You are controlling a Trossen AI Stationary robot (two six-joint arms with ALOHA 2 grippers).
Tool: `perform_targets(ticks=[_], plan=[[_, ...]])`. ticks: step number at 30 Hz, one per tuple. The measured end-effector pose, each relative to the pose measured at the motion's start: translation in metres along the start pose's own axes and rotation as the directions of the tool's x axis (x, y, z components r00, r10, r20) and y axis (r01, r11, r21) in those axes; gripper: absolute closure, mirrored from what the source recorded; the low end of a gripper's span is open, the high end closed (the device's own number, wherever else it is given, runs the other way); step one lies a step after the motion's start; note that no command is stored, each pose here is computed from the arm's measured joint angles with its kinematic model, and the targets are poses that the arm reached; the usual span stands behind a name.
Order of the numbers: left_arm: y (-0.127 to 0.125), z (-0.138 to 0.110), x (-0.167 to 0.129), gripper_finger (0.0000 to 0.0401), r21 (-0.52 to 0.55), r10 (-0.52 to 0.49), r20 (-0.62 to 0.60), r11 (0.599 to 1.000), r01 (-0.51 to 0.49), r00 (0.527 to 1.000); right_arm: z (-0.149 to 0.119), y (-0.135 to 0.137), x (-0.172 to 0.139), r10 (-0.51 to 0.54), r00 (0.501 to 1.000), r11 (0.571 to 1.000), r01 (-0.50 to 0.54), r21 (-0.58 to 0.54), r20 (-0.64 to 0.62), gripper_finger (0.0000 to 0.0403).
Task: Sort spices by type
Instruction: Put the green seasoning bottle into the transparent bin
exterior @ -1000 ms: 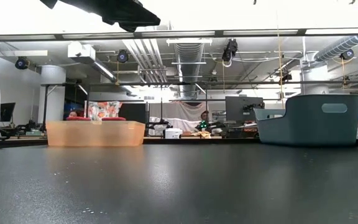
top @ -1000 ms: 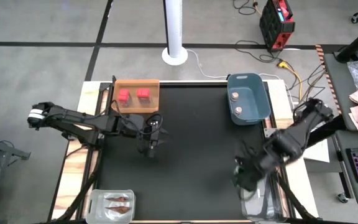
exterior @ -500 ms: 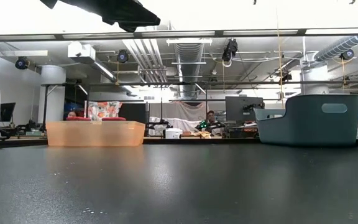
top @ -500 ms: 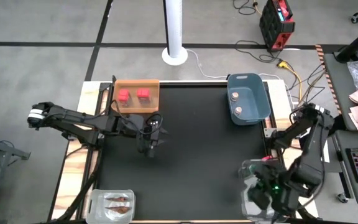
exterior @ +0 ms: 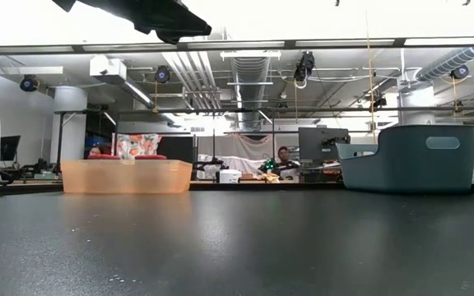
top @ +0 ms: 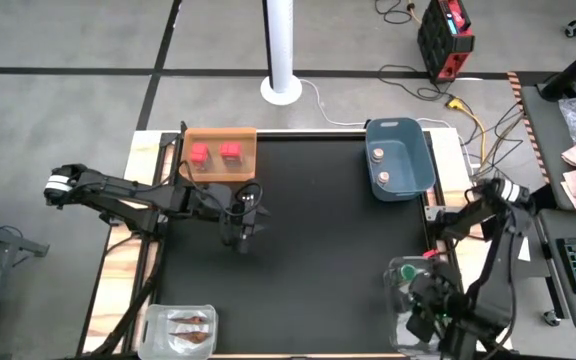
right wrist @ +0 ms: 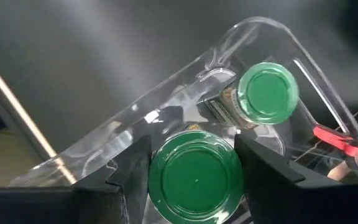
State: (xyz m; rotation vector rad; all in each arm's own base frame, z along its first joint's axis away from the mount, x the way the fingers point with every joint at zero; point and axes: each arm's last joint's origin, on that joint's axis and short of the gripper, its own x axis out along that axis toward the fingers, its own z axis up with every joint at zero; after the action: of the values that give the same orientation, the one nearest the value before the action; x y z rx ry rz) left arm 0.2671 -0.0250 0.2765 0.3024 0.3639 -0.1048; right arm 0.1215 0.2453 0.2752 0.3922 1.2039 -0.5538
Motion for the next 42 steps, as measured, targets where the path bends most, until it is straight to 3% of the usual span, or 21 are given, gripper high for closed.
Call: perform_targets(ticks=[5, 10, 27, 33, 42], plan=[[0.0, 0.0, 0.0, 0.0326, 0.0, 0.0, 0.0, 1.0, 0.0, 1.0, -0.008, 0.013, 0.017, -0.035, 0.999, 0.999, 0.036, -0.019, 0.011, 0.0207], [0.0, 0.0, 0.0, 0.0326, -0.008, 0.0, 0.001, 1.0, 0.0, 1.0, -0.013, 0.021, 0.024, -0.018, 1.0, 0.999, 0.018, 0.03, 0.005, 0.0207], [0.001, 0.003, 0.0, 0.0326, -0.011, 0.007, 0.027, 1.0, -0.007, 1.0, -0.011, 0.01, 0.033, -0.041, 0.998, 0.999, 0.041, 0.004, 0.037, 0.0207], [0.001, 0.003, 0.0, 0.0326, -0.039, 0.006, 0.028, 0.999, -0.005, 1.0, -0.011, 0.011, 0.033, -0.037, 0.999, 0.995, 0.033, 0.091, 0.036, 0.0207], [-0.008, 0.005, -0.001, 0.0326, -0.04, -0.027, 0.037, 0.999, 0.028, 0.999, -0.013, 0.007, 0.043, -0.07, 0.996, 0.993, 0.065, 0.097, 0.051, 0.0207]])
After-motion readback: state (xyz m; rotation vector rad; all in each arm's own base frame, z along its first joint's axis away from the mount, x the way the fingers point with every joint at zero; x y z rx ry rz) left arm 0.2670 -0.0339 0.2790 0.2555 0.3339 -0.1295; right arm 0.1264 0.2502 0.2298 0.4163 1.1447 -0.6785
